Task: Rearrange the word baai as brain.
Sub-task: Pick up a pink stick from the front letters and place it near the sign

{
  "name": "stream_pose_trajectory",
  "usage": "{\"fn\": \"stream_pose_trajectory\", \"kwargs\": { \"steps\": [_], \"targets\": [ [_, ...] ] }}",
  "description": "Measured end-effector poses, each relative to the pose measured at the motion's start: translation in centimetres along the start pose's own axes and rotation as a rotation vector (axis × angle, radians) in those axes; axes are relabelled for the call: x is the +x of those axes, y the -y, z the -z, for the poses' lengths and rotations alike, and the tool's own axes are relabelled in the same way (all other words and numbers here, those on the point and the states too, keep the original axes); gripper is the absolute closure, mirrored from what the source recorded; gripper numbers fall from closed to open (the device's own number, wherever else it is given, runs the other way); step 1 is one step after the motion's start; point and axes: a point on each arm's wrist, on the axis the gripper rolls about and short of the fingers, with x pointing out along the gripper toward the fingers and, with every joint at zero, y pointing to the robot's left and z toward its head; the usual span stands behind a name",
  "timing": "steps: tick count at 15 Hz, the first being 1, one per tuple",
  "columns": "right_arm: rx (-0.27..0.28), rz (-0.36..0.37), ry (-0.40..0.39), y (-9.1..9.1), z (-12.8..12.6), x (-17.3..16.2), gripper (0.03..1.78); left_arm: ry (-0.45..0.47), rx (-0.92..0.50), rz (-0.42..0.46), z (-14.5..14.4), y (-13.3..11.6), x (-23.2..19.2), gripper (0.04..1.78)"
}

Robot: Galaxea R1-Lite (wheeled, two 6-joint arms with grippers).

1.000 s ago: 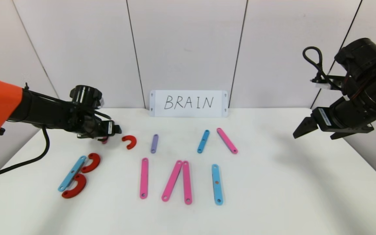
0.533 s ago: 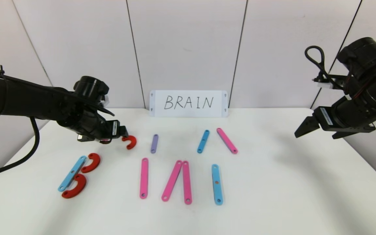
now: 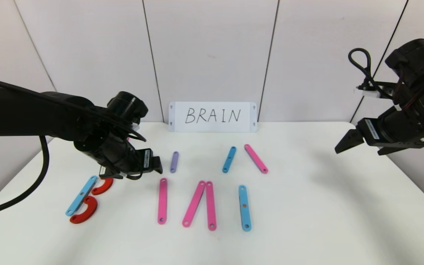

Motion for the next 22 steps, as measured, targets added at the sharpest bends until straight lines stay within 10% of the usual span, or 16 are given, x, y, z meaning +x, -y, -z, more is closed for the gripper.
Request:
{"fn": "stream_pose_trajectory", "kwargs": {
  "steps": [22],
  "targets": [
    [0.000, -0.001, 0.012, 0.0, 0.1, -0.5, 0.09, -0.129, 0.062, -0.051, 3.7, 3.9, 5.0, 0.07]
  ]
}}
